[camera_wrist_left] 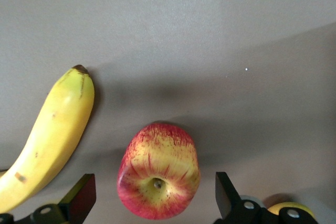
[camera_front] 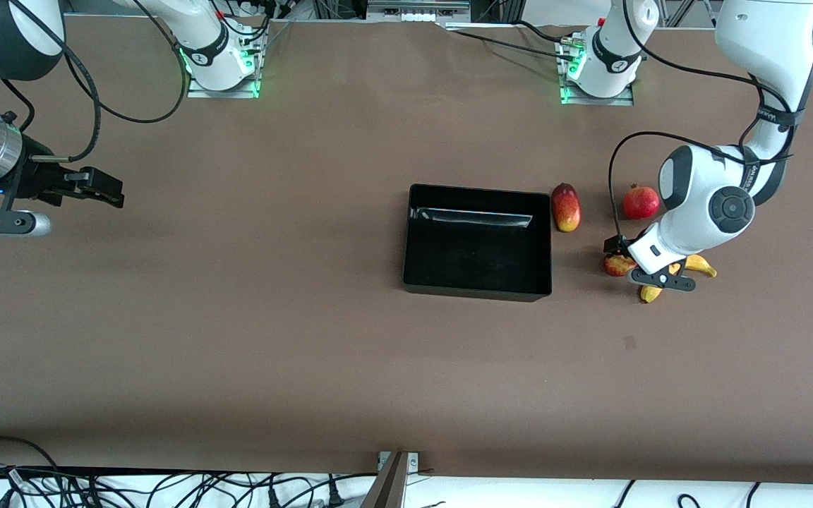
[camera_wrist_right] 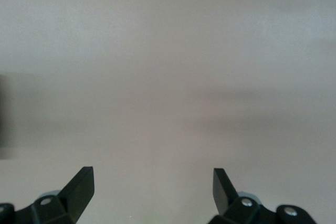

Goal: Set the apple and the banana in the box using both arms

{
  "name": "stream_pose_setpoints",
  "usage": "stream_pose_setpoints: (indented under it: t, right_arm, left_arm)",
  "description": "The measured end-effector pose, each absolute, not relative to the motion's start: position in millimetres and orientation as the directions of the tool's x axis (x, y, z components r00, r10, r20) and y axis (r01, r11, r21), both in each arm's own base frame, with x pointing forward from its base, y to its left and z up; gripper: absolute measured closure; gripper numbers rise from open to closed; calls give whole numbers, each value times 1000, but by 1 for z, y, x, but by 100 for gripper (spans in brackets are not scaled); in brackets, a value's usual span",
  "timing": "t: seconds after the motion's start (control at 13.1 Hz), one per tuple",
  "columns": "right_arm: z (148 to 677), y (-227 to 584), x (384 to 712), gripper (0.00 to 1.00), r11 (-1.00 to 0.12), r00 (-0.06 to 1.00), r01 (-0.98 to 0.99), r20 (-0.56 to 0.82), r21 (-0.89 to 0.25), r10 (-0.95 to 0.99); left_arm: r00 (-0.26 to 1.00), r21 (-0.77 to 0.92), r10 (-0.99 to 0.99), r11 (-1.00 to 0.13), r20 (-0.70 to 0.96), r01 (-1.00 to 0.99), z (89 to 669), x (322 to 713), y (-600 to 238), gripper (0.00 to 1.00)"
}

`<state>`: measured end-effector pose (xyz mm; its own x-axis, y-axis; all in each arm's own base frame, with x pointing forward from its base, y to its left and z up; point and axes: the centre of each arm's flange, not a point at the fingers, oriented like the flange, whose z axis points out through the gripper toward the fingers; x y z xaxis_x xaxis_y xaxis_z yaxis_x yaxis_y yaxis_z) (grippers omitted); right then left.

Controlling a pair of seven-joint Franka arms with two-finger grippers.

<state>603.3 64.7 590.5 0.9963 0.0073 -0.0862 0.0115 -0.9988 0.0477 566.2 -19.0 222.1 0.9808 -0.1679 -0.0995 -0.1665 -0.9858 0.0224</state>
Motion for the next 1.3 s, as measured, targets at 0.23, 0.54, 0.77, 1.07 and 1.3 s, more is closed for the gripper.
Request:
stream_pose_setpoints:
  t: [0.23, 0.54, 0.77, 1.07, 1.3]
  right_arm:
    - [595, 79, 598, 0, -996, 994, 73, -88, 58, 67]
    - [592, 33, 592, 0, -999, 995, 37, -87, -8, 37]
    - [590, 6, 577, 0, -999, 1000, 11, -27, -47, 12]
    - [600, -5, 543, 0, -999, 1000, -5, -6, -40, -5]
    - [599, -11, 535, 0, -999, 1000, -15, -4, -32, -15]
  left_arm:
    - [979, 24, -178, -984, -101, -177, 212, 566, -19, 0]
    - [977, 25, -188, -982, -98, -186, 195, 566, -19, 0]
    - [970, 28, -224, -975, -95, -222, 191, 566, -19, 14]
    - [963, 32, -261, -965, -68, -259, 222, 578, -30, 30]
    - [936, 56, -344, -939, -81, -340, 318, 578, -106, 30]
